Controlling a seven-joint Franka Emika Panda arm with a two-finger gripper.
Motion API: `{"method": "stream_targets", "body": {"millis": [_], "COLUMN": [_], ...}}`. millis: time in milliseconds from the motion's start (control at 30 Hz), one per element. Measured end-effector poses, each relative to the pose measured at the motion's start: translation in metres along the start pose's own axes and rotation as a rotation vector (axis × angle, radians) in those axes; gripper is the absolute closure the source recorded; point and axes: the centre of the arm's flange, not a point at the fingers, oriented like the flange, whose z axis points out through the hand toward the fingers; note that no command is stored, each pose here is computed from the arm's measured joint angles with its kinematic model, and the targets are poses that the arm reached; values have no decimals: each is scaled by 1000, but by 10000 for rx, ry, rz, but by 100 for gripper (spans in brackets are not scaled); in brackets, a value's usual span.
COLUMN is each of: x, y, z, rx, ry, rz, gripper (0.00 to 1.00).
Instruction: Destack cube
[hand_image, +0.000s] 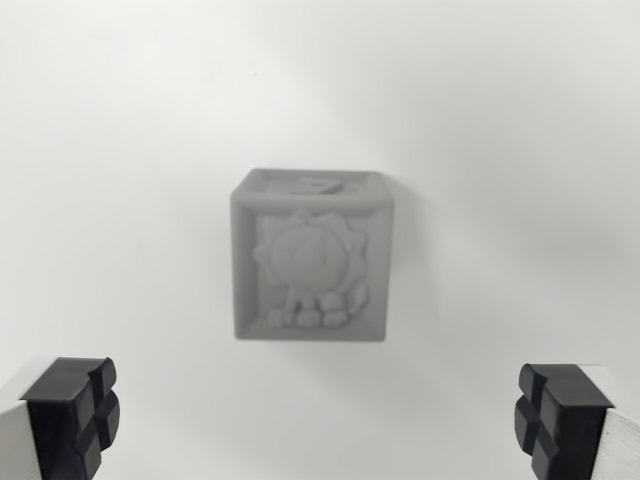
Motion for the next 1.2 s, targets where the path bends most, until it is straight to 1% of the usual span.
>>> {"method": "stream_targets", "body": {"millis": [167, 267, 333, 500, 567, 633, 800, 933, 1067, 1133, 1200], "x": [0, 0, -1, 0, 0, 0, 0, 0, 0, 0, 0], "y": [0, 0, 0, 0, 0, 1, 1, 1, 1, 1, 1], "z": [-19, -28, -34, -51, -58, -66, -84, -97, -111, -119, -125], "rx": [1, -1, -2, -7, -6, -7, -3, -4, -8, -5, -4], "ry": [9, 7, -5, -7, 4, -3, 9, 10, -3, 10, 12], "rz": [-3, -5, -4, -7, -9, -8, -4, -3, 0, 1, 1], "gripper": [0, 0, 0, 0, 0, 0, 0, 0, 0, 0, 0]}}
